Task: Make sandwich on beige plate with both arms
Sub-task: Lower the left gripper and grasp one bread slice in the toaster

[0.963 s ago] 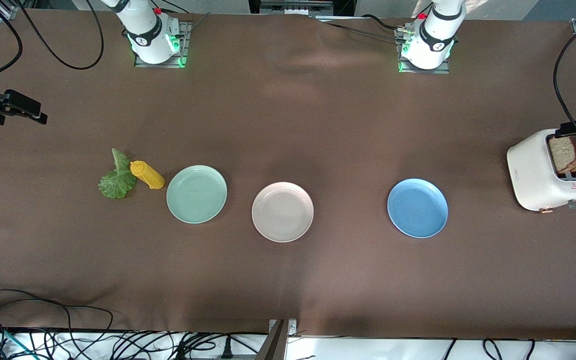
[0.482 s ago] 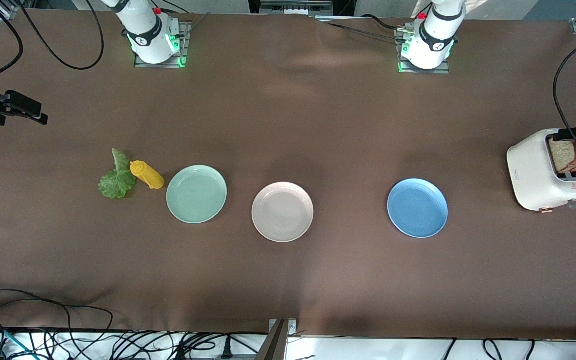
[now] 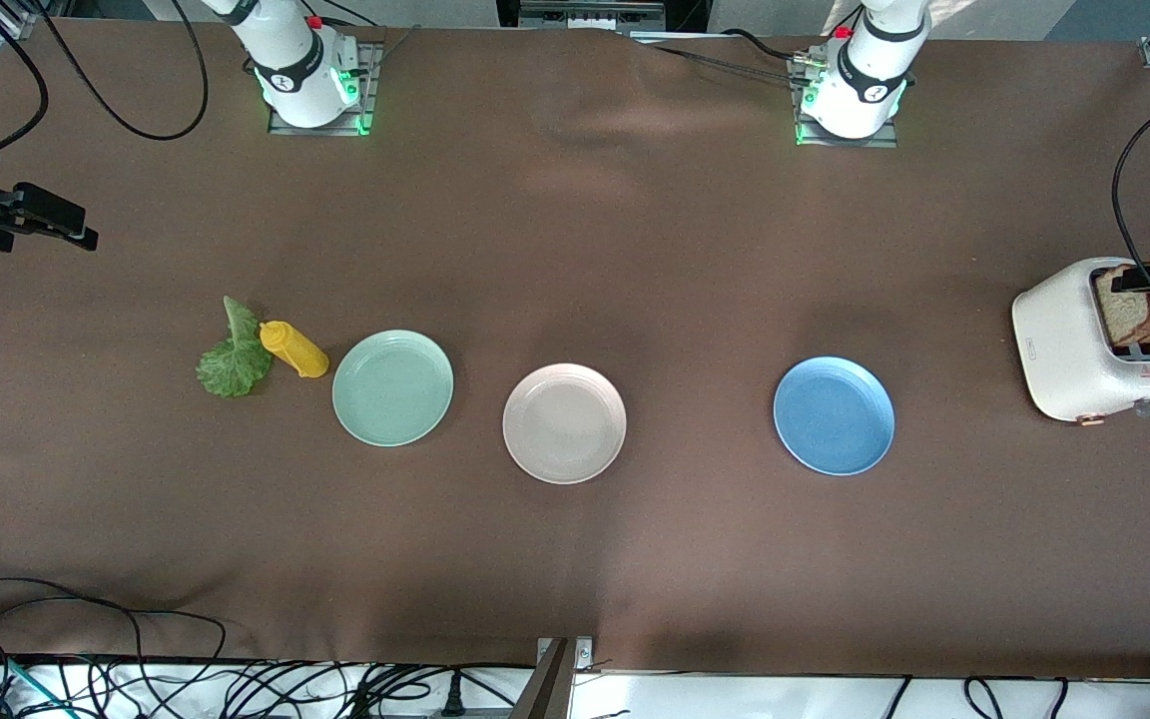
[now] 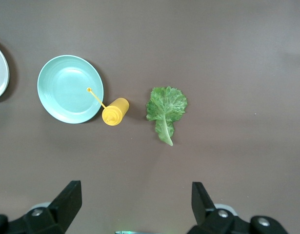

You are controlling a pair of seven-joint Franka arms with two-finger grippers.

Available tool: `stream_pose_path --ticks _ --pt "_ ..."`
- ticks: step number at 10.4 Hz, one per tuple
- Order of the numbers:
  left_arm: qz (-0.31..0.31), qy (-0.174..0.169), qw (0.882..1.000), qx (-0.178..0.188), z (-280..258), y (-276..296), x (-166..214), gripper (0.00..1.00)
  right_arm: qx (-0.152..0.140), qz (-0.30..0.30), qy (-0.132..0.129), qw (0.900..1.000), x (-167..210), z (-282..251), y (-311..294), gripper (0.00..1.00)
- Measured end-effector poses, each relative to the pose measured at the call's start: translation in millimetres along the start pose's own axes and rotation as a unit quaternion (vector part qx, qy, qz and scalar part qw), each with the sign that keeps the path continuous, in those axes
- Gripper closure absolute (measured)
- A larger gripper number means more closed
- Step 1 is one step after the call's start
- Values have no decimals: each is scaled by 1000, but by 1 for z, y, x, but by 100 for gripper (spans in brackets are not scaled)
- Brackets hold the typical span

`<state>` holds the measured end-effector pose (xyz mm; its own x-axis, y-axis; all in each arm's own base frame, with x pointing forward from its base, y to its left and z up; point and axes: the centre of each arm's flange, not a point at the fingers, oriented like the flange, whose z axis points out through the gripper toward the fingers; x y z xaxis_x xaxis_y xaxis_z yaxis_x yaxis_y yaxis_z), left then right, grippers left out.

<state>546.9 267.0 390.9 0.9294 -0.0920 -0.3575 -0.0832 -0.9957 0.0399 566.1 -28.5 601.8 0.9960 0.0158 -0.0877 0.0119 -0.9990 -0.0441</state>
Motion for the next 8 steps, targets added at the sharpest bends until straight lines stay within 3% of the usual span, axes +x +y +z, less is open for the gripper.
stream_pose_path --ticks 8 --pt "-1 1 1000 -3 17 -10 9 24 -1 -15 -1 1000 1 1 -17 0"
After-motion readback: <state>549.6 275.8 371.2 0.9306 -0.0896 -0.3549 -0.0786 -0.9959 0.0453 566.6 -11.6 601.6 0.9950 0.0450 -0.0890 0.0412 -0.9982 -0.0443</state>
